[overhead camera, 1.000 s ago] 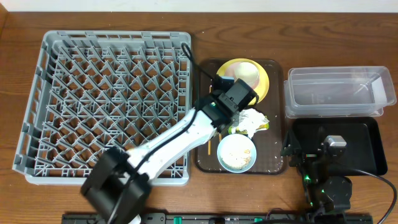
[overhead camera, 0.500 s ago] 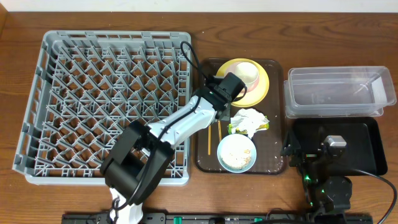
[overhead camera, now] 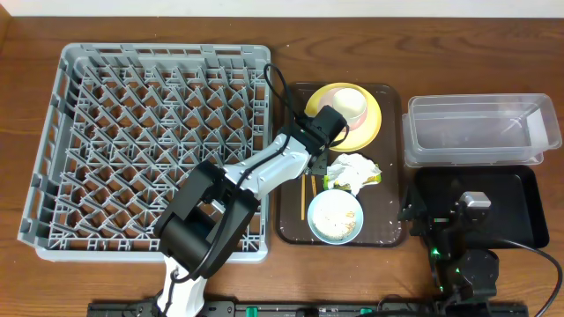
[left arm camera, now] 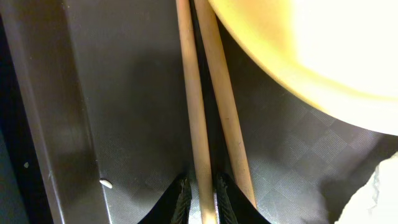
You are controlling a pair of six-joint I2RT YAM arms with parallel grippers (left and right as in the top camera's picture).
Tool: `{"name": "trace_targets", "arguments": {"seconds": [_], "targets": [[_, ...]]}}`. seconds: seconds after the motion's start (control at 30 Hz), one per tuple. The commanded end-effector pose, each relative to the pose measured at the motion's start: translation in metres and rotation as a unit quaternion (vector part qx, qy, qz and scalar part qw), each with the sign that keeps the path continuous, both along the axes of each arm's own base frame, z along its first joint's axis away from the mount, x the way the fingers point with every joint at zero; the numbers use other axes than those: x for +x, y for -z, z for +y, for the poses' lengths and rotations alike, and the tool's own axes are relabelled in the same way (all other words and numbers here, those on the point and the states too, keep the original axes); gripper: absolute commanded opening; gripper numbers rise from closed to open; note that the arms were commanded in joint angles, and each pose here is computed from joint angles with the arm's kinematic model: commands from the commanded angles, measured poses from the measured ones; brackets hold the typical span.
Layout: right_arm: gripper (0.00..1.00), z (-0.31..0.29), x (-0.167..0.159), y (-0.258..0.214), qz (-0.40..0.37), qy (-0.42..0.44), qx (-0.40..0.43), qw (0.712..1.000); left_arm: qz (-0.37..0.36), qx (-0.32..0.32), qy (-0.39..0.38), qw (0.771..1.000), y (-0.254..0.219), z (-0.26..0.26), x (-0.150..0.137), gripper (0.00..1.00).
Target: Sort waste into correct bins and load items into the dishwasher rack
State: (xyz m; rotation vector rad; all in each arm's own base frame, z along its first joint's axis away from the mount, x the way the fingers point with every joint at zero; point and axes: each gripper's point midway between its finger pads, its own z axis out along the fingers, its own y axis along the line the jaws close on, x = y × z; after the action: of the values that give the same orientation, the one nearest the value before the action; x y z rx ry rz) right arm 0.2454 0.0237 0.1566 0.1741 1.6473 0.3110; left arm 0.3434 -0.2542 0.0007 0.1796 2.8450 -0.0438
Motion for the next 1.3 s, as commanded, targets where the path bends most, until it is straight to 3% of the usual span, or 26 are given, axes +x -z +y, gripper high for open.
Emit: {"name": "trace_targets", "arguments": {"seconds": [0.0, 0.2, 0.43, 0.7, 1.07, 1.27], "targets": [[0.99, 0.002, 0.0, 0.001, 0.0, -0.004, -0.005, 1.0, 0.03, 0.019, 0.007, 0.999, 0.023, 0.007, -0.009, 0.06], [0.99, 0.002, 0.0, 0.001, 0.0, -0.004, -0.005, 1.0, -0.009, 0.002, 0.0, 1.0, -0.01, 0.006, 0.004, 0.06], [0.99, 0.002, 0.0, 0.001, 0.0, -0.004, -0.005, 1.0, -0.102, -0.059, -0.013, 0.993, -0.107, 0.01, 0.018, 0.06], [0.99, 0.002, 0.0, 0.001, 0.0, -0.004, -0.005, 1.0, -0.212, -0.003, -0.047, 0.976, -0.194, 0.069, 0.018, 0.06], [0.99, 0.002, 0.0, 0.001, 0.0, -0.004, -0.005, 1.0, -0.167, 0.105, -0.05, 0.979, -0.158, 0.129, 0.036, 0.06], [0.99, 0.002, 0.0, 0.001, 0.0, -0.004, -0.005, 1.0, -0.151, 0.116, -0.088, 0.978, -0.149, 0.161, 0.046, 0.06]]}}
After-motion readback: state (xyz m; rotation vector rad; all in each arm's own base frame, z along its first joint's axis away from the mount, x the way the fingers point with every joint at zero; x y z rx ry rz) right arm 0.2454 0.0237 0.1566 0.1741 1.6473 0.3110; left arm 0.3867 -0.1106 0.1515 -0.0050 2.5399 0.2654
